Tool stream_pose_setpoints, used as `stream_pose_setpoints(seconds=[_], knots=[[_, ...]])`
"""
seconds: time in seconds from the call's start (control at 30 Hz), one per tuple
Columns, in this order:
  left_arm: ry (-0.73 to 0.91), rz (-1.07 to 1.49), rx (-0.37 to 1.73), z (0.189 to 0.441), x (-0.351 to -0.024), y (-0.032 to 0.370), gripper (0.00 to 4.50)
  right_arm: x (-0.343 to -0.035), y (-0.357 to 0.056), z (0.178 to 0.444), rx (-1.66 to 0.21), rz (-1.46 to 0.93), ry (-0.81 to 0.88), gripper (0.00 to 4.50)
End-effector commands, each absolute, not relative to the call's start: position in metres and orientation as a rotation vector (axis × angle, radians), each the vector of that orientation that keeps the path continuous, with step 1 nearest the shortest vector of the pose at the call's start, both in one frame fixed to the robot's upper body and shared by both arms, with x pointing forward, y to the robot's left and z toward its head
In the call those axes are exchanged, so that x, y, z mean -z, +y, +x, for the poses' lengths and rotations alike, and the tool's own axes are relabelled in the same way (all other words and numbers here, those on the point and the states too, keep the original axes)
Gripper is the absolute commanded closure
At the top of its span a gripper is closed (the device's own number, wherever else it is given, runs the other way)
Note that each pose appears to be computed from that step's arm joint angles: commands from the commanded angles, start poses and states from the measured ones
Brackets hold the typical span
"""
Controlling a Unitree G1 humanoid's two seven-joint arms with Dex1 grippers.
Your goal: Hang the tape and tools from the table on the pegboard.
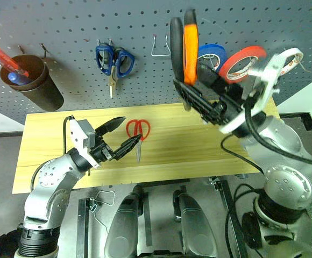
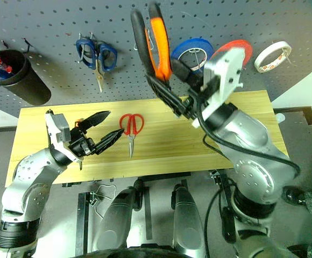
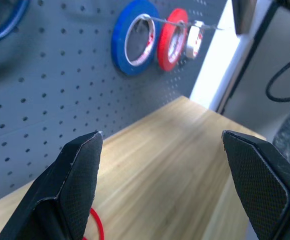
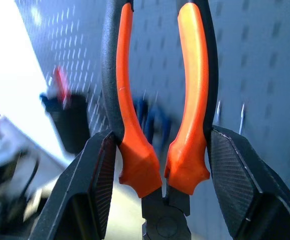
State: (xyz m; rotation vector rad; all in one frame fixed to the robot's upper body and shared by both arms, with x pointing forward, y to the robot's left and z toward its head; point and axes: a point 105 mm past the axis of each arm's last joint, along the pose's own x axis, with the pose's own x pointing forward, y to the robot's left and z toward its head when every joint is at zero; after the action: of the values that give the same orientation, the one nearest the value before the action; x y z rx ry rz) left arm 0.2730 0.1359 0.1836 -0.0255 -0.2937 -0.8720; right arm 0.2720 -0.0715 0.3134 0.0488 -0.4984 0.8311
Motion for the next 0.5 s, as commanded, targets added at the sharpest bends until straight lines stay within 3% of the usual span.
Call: stream_pose_setpoints(seconds=[0.03,0.3,0.5], knots=[[-0.347,-0.021,0.856,0.27,-0.191,0.138,0.51,-0.337,-0.066,0.279,-0.77,0.059,-0.614,2.1],[-0.489,-0.094,0.736,0.273,-0.205,0.149,0.51,-0.342,-0.048,0.314,-0.704,0.014,-0.656,2.1],[-0.526,-0.082,0.686,0.274,-0.199,0.155,0.51,-0.369,-0.044,0.326,-0.681,0.01,-0.755,2.1]])
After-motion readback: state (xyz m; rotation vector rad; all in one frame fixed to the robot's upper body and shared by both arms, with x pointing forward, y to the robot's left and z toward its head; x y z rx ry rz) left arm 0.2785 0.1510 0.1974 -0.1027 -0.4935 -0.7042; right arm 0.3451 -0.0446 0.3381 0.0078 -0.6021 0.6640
